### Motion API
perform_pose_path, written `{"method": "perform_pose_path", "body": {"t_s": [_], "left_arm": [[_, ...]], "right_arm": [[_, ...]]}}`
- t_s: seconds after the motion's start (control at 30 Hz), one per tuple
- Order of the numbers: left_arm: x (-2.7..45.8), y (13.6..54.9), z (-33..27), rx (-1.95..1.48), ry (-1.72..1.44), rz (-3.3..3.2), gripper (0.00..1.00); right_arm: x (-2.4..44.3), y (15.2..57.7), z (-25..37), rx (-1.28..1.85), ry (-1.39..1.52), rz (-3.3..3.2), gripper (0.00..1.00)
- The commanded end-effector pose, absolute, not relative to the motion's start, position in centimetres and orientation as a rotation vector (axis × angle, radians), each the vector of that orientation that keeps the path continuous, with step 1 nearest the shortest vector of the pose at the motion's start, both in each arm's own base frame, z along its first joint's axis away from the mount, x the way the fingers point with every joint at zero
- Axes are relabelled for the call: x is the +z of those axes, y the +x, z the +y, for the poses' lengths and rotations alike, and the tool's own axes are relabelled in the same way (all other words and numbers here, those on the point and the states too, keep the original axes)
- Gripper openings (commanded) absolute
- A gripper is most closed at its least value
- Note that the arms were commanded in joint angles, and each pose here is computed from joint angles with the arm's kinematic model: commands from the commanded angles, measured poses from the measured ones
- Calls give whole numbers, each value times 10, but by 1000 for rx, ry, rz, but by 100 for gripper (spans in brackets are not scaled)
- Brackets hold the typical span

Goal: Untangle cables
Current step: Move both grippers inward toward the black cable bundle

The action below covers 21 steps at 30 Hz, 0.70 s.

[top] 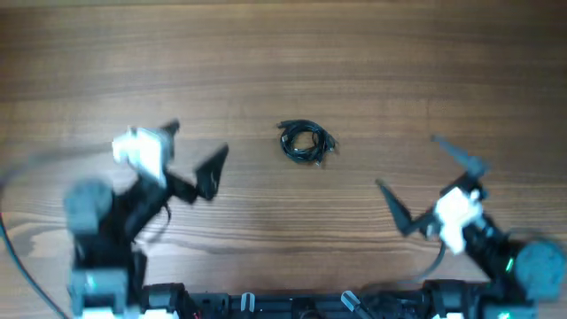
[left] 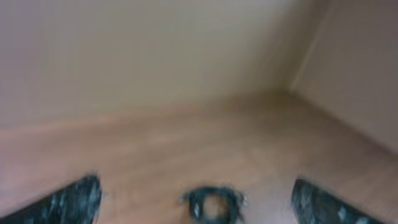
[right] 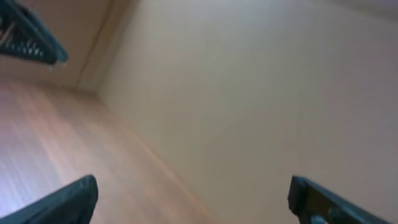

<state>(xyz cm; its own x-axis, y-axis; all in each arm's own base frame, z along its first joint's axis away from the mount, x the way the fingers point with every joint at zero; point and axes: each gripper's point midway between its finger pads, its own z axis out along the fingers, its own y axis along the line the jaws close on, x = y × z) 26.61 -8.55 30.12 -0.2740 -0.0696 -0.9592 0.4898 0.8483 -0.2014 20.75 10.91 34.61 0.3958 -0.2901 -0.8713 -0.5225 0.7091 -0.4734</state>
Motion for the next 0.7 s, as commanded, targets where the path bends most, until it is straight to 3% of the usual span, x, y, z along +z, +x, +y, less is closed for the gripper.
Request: {"method": "perform_pose_path", "body": {"t_s": [0.0, 0.03, 0.1, 0.17, 0.3, 0.37, 0.47, 0.57, 0.67], "left_arm": [[303, 303, -110, -822, 378, 1939, 100], [294, 303, -125, -999, 407, 1975, 100], [281, 314, -137, -1164, 423, 1992, 100], [248, 335, -127, -1094, 203, 2158, 100], [194, 339, -102, -663, -125, 2493, 100], [177, 335, -107, -605, -165, 2614, 100], [153, 347, -119, -666, -257, 2695, 100], [154, 348, -163, -1059, -194, 2691, 100], [141, 366, -168, -1061, -276, 2675, 100]], "right_arm": [[342, 228, 139, 497, -977, 1306, 100], [328, 216, 155, 773, -1045, 1326, 100], [312, 227, 163, 986, -1065, 1352, 100], [297, 278, 154, 1141, -703, 1639, 100], [293, 317, 139, 1064, -446, 1764, 100], [291, 323, 130, 1011, -348, 1889, 100], [282, 329, 107, 790, -227, 2081, 100], [297, 313, 130, 951, -330, 2033, 100], [287, 322, 129, 1026, -178, 2086, 100]]}}
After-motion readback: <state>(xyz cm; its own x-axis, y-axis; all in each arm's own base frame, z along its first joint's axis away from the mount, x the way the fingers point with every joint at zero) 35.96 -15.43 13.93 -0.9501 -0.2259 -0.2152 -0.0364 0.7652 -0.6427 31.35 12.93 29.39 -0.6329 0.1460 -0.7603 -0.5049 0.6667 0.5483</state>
